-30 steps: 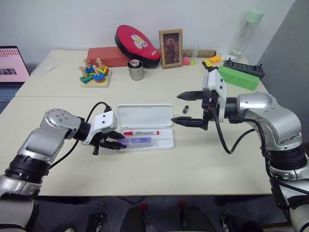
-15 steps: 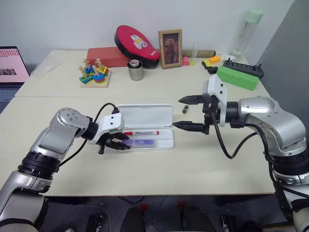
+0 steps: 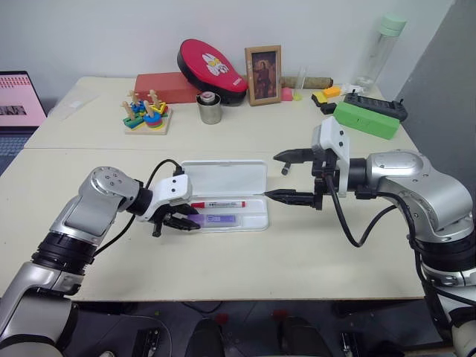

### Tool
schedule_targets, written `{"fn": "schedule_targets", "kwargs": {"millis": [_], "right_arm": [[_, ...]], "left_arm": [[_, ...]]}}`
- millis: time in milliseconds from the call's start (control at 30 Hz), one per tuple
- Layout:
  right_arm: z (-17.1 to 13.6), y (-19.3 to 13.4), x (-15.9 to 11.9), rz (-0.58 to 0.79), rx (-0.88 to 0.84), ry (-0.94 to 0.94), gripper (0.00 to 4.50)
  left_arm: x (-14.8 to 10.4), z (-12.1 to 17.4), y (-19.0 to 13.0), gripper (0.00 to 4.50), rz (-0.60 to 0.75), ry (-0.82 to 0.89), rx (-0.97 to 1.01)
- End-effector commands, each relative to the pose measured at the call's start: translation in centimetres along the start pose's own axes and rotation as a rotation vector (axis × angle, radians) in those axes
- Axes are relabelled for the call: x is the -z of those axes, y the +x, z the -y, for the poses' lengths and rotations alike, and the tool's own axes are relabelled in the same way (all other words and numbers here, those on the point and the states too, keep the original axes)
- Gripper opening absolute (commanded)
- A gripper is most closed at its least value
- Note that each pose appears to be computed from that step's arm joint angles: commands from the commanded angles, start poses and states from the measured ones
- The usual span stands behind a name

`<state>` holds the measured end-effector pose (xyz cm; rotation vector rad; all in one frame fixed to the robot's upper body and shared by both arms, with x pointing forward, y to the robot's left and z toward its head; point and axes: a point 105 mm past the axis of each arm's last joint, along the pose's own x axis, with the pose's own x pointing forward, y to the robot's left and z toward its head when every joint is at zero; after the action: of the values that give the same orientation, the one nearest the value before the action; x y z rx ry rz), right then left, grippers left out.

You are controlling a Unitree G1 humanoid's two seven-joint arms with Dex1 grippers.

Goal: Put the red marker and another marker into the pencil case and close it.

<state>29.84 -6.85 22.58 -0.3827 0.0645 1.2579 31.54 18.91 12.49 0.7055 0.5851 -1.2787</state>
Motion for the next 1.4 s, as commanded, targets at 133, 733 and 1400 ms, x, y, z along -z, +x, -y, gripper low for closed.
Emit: {"fn": "schedule_targets", "kwargs": {"millis": [133,733,1400], "right_arm": [[-0.2,-0.3,-0.7,0.012,0.006,-0.033,4.50],[10.5,-0.8,4.6,-0.069,0.663,0.279,4.50],[12.4,5.3,12.8,-0.169,0.967,0.513,4.50]], "left_arm": [[-1.3,-0.5,-0.4,2.86,0.047,0.031,-0.030],[-10.6,-2.0,-2.0,4.43,0.825,-0.170,-0.479],[-12.2,-1.1,-1.5,4.43,0.971,-0.231,-0.620]]}}
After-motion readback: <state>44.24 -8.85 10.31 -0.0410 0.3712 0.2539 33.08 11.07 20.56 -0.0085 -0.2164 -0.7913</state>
